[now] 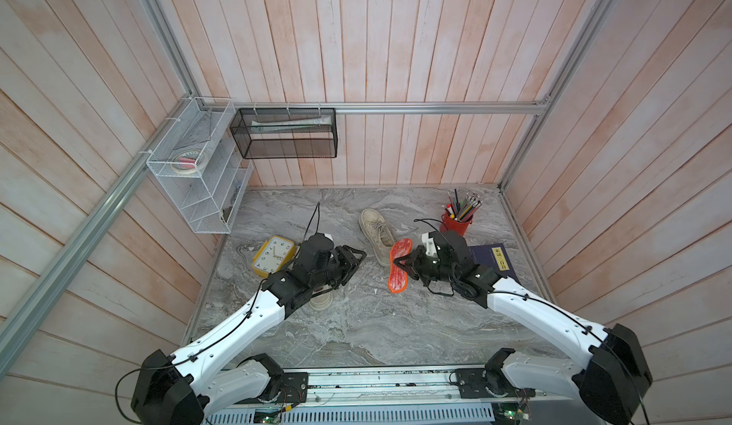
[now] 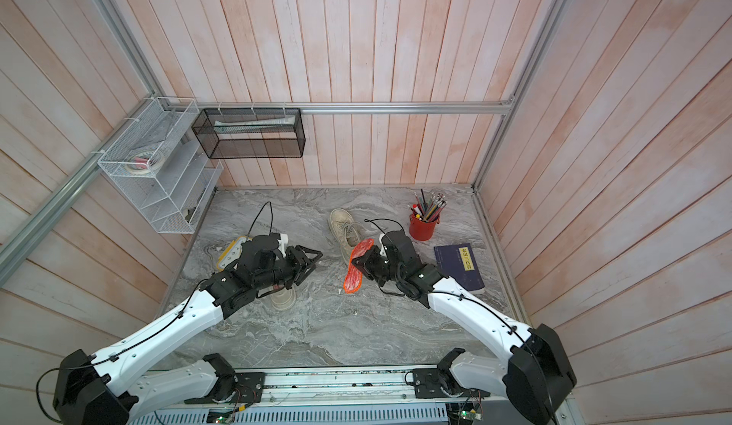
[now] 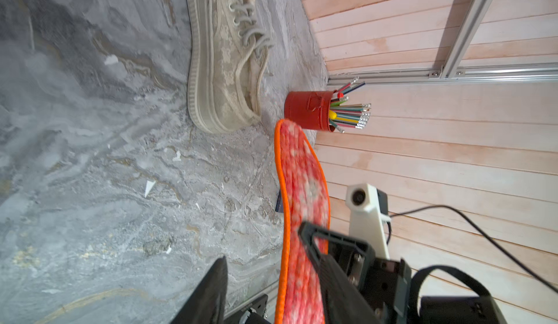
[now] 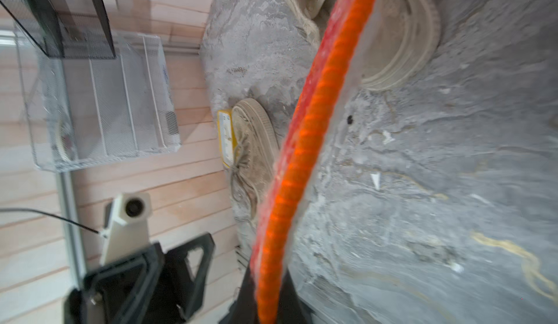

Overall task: Remove the insole from the shoe
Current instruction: Place the insole at the center of the board, then untie the shoelace on the shoe.

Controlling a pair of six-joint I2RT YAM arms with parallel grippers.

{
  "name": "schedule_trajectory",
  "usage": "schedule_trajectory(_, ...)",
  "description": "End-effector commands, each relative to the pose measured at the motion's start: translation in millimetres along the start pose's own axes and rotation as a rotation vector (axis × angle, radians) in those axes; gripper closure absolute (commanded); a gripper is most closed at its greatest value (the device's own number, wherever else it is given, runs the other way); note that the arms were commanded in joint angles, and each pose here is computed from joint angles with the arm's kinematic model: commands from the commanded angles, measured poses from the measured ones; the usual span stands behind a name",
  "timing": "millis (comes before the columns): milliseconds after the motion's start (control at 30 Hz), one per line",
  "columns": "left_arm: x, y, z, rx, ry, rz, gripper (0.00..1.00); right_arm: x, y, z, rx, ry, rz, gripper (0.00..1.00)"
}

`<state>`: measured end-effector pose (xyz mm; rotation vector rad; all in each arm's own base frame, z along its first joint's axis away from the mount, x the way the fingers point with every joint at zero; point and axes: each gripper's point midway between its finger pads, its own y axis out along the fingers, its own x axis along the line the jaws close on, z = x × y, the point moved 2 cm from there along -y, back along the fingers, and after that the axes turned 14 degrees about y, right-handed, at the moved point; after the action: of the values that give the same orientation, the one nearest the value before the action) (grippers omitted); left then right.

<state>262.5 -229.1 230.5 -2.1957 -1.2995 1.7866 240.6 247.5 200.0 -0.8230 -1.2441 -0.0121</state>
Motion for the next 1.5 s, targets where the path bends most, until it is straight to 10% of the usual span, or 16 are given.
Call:
schedule_trajectory(0, 6, -6, -11, -0.043, 0.078, -0.053, 0.48, -90, -10, 16, 0.092, -0.179, 0.255, 0.98)
schedule_trajectory(367, 19, -5, -14, -0.055, 0.076, -0.056, 0.48, -148, 2, -11, 0.143, -0.214, 0.246, 0.91)
schedule_trajectory(867, 36, -16, -18, -0.052, 0.119, -0.181, 0.46, -195, -42, -64, -0.108, -0.167, 0.737, 0.28)
schedule_trajectory(1133, 77, -49, -47, -0.035, 0.194, -0.415, 0.47, -95, -32, -46, -0.179, -0.417, 0.576, 0.28)
schedule_trajectory(1467, 125, -71, -64, 0.025, 0.257, -0.576, 0.52, -21, 47, 15, 0.052, -0.562, 0.263, 0.45)
